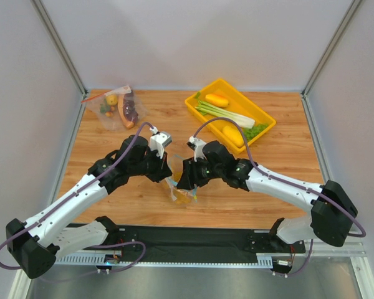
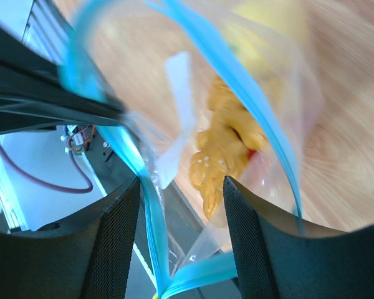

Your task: Open the zip-top bag and remove the fake food

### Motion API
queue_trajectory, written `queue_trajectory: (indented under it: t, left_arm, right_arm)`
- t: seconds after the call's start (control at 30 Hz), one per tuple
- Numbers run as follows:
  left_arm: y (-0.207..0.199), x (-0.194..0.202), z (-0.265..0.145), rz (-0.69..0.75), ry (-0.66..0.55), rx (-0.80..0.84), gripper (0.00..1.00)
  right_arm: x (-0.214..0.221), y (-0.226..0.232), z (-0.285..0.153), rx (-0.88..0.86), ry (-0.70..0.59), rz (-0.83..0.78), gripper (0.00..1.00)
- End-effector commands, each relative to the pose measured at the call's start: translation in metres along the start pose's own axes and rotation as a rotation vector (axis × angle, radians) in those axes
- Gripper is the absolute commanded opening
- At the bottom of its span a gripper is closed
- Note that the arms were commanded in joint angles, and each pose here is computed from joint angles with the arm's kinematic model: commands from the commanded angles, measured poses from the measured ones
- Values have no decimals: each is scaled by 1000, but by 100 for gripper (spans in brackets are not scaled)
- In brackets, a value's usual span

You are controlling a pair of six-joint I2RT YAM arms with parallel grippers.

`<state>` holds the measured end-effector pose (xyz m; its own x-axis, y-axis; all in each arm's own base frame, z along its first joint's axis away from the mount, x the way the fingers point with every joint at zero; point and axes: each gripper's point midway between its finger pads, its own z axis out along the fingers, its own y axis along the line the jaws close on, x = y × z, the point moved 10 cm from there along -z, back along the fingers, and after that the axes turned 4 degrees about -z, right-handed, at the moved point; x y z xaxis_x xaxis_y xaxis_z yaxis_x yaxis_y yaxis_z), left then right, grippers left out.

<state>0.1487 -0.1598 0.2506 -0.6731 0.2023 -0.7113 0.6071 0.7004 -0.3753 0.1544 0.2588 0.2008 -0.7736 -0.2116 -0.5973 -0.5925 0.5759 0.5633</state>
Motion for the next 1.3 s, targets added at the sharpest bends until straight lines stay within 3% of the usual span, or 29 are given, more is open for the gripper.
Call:
queue_trajectory:
  t: [0.0,0.37,0.77,1.27]
  left_arm:
    - [-4,-7,-3,33,-32,25,0]
    - [-5,-5,2,31,-8,61,0]
    - [-6,-6,4,31,-20,72,0]
    - [-7,-7,4,25,-39,79,0]
  right_arm:
    - [-11,-1,-7,4,-97,58,57]
    - [-23,3,-5,-97,-136,114,57]
    - [-17,-3,5,80,-46,81,58]
    - [1,-2,27,158,65,42,63]
